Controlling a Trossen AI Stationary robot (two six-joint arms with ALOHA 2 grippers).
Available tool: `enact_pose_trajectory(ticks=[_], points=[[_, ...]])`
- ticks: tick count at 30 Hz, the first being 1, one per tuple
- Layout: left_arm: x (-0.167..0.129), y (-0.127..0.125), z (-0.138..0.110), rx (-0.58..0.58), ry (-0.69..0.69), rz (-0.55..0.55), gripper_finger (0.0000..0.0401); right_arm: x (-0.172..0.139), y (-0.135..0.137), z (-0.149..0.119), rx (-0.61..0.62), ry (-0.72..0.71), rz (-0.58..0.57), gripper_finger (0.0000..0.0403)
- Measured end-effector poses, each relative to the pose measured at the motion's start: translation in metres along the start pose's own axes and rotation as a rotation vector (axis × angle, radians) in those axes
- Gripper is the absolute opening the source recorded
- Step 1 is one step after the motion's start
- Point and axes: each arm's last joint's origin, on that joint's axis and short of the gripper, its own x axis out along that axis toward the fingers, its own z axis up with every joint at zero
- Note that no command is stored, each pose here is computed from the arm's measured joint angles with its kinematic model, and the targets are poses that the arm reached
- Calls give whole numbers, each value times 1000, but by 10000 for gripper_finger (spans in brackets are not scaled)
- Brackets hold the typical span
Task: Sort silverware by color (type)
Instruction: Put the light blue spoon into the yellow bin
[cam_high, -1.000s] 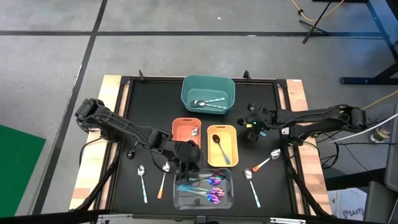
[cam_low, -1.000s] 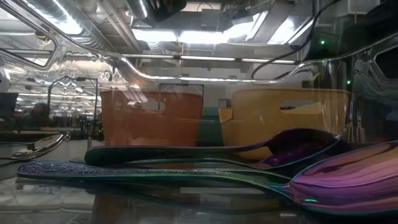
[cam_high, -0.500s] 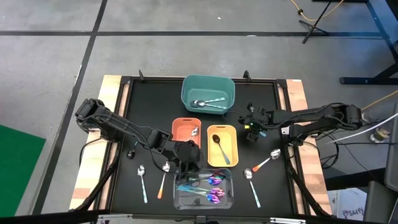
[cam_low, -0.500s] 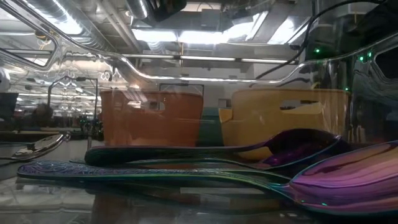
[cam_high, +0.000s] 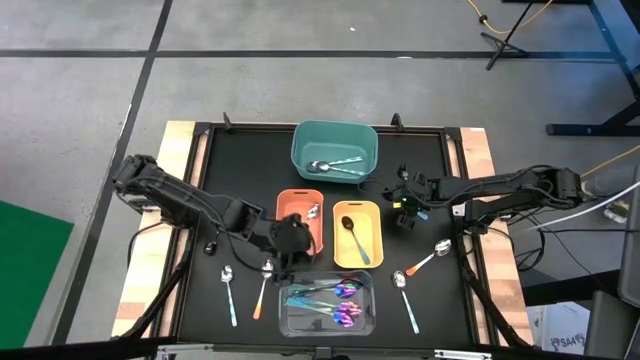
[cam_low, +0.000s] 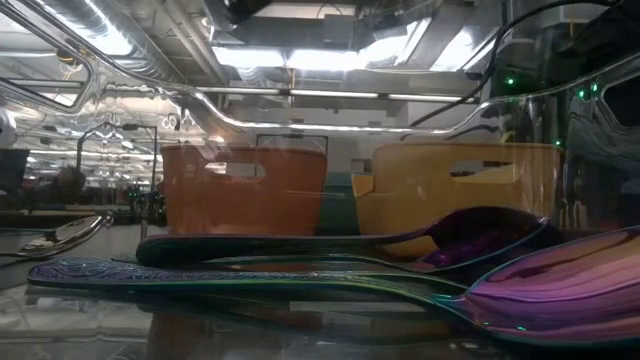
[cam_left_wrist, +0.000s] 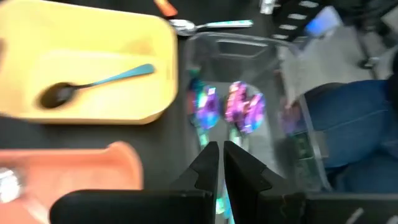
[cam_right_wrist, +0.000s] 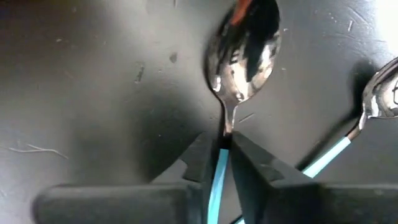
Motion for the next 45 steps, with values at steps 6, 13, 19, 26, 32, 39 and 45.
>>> enact_pose_trajectory(ticks=[6,13,19,26,32,39,45], points=[[-36,7,-6,-4,18,107,19,0,0,1,0,-9,1,5],[-71,19,-22,-86,97,266,19,0,1,1,2,-8,21,7],[-82,26,-34,-111,190,366,19,0,1,1,3,-6,28,4],[-88,31,-46,-140,310,445,19,-1,1,2,3,0,34,2],[-90,33,-50,-147,354,476,19,-15,1,14,-2,48,54,1],[-81,42,-72,-156,423,505,19,-35,2,33,11,38,130,0],[-81,61,-104,-270,460,517,19,-52,3,45,85,52,189,0]])
